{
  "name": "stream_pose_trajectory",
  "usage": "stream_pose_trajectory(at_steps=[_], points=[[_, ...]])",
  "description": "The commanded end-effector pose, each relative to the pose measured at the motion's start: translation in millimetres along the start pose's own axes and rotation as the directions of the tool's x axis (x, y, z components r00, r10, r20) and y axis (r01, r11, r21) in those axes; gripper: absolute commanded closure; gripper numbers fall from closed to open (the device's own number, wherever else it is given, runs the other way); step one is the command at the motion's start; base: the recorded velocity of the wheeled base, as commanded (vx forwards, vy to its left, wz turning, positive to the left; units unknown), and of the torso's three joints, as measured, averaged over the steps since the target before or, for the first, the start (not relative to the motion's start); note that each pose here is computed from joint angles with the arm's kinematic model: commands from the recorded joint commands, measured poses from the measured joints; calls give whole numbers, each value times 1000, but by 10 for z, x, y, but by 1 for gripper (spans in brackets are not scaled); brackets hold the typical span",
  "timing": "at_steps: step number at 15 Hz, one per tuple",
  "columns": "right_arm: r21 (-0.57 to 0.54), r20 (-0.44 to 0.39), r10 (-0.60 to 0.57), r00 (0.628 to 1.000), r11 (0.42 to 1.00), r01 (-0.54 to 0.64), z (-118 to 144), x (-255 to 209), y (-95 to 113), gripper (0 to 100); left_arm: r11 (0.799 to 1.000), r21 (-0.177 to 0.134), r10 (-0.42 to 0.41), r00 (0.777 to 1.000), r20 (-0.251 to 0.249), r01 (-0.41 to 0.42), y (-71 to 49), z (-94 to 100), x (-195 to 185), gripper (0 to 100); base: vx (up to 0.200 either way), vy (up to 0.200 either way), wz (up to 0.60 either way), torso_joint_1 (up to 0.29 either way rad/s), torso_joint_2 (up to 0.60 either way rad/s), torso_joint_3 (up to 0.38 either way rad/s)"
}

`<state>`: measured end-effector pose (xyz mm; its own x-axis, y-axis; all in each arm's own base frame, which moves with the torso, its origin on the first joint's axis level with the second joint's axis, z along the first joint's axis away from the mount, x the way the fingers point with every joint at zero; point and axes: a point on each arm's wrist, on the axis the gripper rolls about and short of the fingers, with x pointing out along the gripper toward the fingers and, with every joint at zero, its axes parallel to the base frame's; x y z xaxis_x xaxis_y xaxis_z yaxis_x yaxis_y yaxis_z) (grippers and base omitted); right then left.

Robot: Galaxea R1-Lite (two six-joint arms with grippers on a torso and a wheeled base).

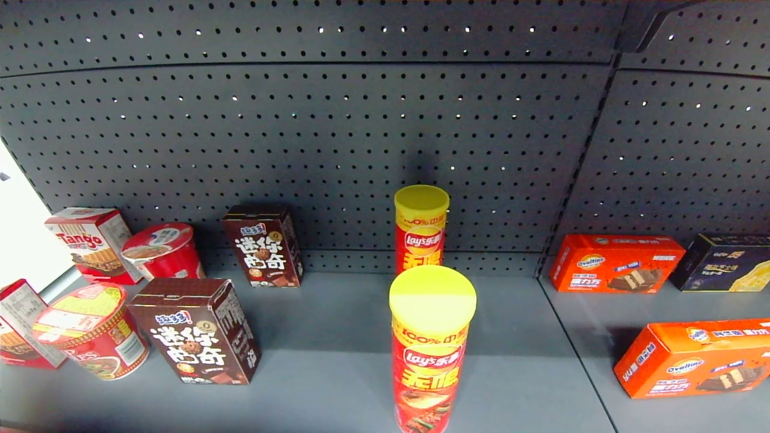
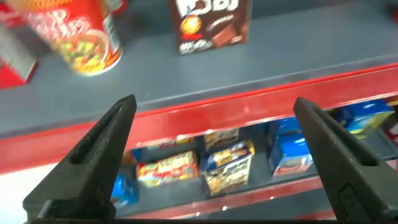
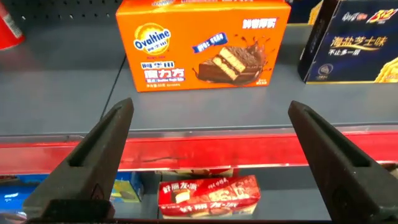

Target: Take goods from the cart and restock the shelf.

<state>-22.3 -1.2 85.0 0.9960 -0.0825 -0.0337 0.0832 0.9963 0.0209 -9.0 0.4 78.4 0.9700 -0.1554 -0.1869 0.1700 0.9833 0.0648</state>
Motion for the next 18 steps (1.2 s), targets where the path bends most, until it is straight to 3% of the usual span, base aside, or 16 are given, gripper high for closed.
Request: stream_pose_trajectory(at_steps=[1,3,6,8,9,10,11,12,13,14,18], points=[[14,51,-4,999,1000,3,-15,-33,-11,0,998,-17,68,997,-24,-68,-4,4,15,0,0,0,0,0,0,0],[72,60,-4,998,997,-1,-8,-33,-10,0,992,-25,120,992,-25,-121,-9,3,14,0,0,0,0,0,0,0],[92,82,-104,991,991,97,-23,-17,-32,0,992,-28,120,992,39,-119,-17,-10,-33,0,0,0,0,0,0,0],[50,91,-55,994,997,51,-19,-14,-20,0,992,-42,123,990,71,-120,-21,-19,-56,0,0,0,0,0,0,0],[-3,94,-92,991,996,93,-26,-10,-28,0,992,-42,123,990,70,-120,-21,-20,-56,0,0,0,0,0,0,0],[-8,97,-237,967,971,239,-25,-15,-61,0,992,-42,123,990,74,-120,-22,-22,-59,0,0,0,0,0,0,0],[-28,95,-197,976,979,200,-28,-12,-53,0,991,-43,126,987,97,-123,-25,-28,-76,0,0,0,0,0,0,0],[-56,82,112,990,993,-107,-41,-7,17,0,992,-44,126,985,114,-122,-27,-34,-88,0,0,0,0,0,0,0],[-67,45,218,975,974,-215,-75,-6,40,0,991,-47,126,985,117,-122,-28,-32,-92,0,0,0,0,0,0,0],[-38,25,120,993,992,-119,-97,-6,17,0,992,-48,123,985,117,-118,-28,-35,-90,0,0,0,0,0,0,0],[-17,34,114,993,993,-113,-90,-4,16,0,991,-52,127,985,120,-121,-28,-31,-93,0,0,0,0,0,0,0]])
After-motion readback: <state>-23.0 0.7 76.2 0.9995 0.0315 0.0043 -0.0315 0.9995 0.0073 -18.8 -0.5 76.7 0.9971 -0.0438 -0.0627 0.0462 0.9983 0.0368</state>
